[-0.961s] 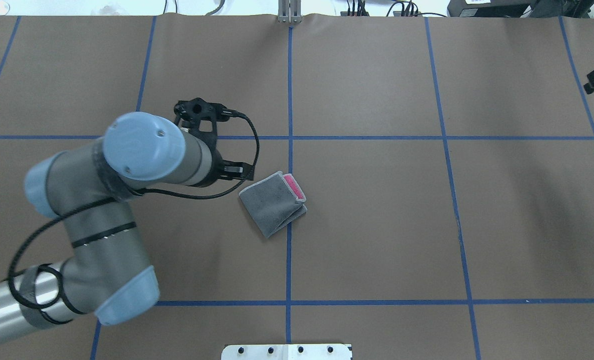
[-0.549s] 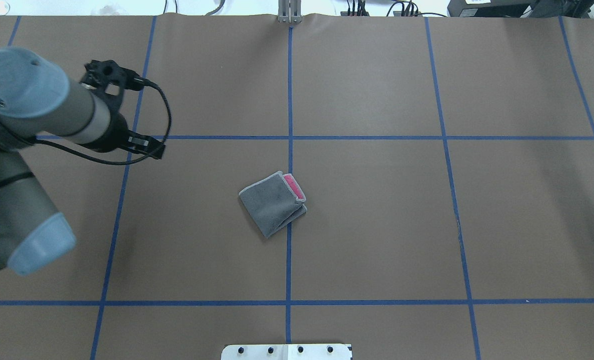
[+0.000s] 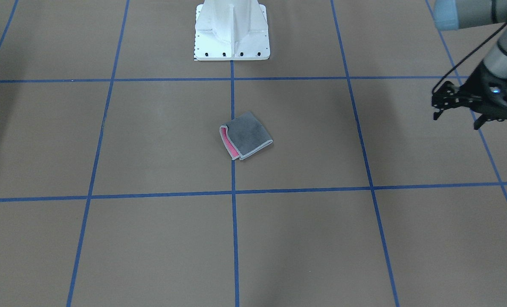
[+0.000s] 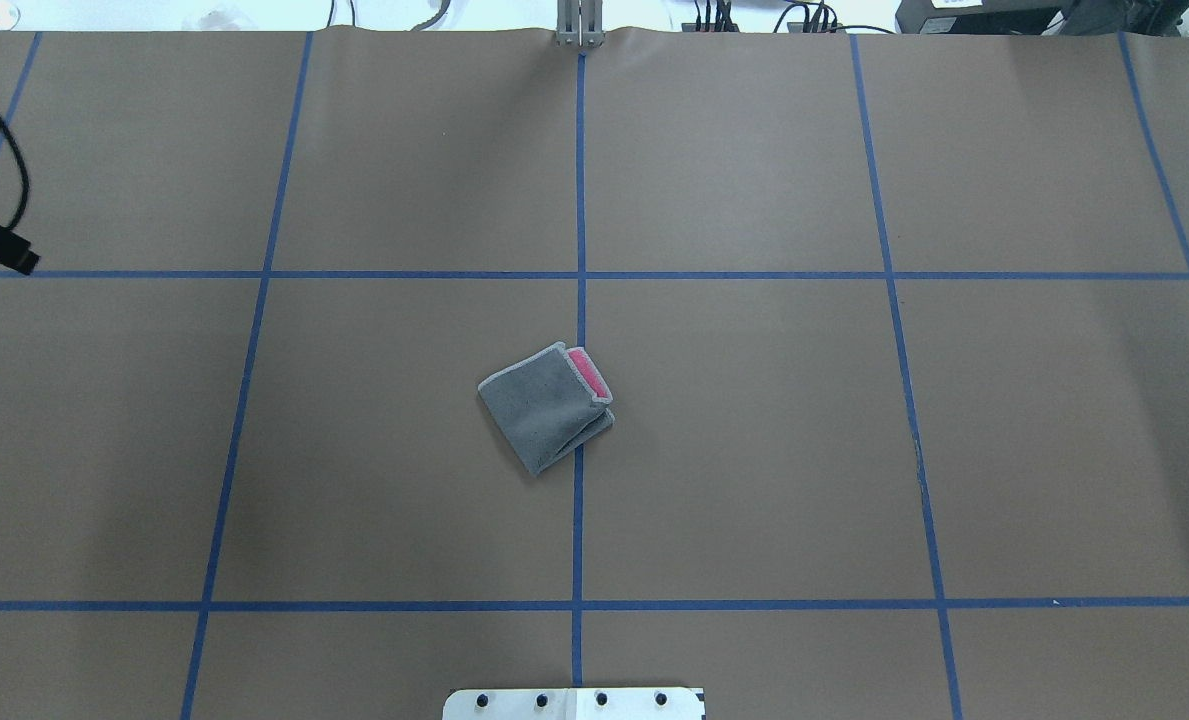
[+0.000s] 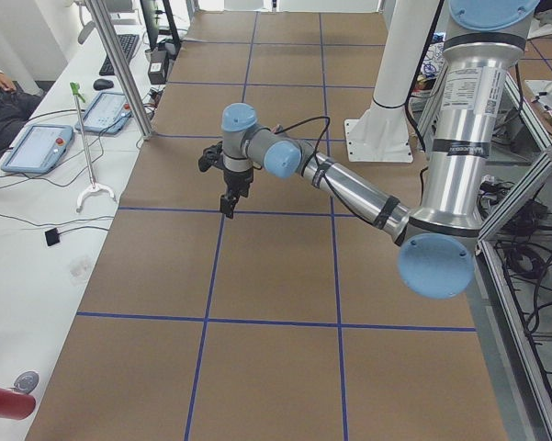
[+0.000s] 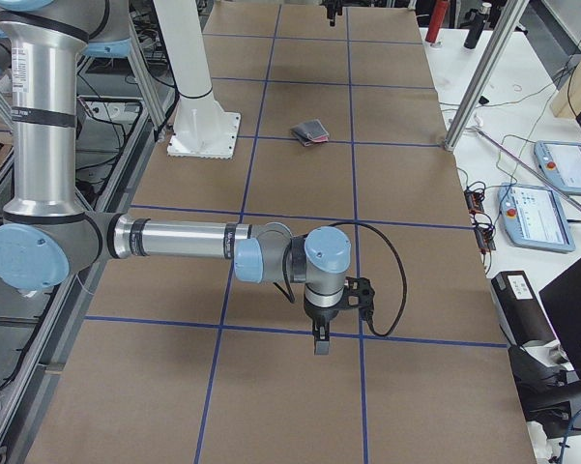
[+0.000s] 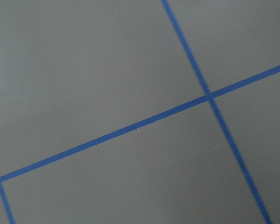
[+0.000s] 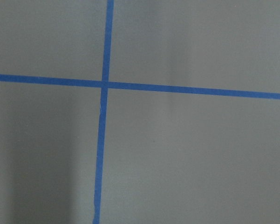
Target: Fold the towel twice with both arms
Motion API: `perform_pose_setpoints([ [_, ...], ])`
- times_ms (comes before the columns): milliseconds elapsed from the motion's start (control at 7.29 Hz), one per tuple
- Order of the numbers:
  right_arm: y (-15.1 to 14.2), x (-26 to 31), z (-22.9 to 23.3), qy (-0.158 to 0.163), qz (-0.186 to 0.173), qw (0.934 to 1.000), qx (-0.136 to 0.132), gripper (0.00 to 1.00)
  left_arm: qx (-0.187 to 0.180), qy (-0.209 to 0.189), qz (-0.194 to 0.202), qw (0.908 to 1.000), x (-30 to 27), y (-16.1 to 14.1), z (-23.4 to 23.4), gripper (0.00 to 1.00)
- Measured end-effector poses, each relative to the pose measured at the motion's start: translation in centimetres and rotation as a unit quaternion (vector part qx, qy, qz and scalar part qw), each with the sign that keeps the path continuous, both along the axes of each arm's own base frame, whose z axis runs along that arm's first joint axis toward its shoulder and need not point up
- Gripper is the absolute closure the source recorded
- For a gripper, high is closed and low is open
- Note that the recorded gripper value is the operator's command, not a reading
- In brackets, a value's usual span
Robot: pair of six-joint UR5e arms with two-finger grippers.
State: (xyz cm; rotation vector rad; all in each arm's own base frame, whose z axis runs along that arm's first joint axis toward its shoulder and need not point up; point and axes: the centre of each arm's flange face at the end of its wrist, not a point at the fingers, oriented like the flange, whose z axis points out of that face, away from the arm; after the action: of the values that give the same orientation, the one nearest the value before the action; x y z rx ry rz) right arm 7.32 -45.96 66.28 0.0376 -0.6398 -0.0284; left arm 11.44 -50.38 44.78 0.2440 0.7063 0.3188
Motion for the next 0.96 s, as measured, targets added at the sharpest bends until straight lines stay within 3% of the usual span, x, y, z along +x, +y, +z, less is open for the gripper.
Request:
perform_pose_setpoints([
  [549, 0.0, 0.0, -0.2, -0.006, 0.002, 1.0, 0.0, 0.0, -0.093, 0.02, -0.028, 0.9951, -10.5, 2.7, 13.0, 0.0],
  [961, -0.1, -0.4, -0.5, -0.027, 0.0, 0.9996, 0.001, 0.0, -0.109, 0.023, -0.039, 0.993, -13.8, 7.3, 17.9, 0.0],
])
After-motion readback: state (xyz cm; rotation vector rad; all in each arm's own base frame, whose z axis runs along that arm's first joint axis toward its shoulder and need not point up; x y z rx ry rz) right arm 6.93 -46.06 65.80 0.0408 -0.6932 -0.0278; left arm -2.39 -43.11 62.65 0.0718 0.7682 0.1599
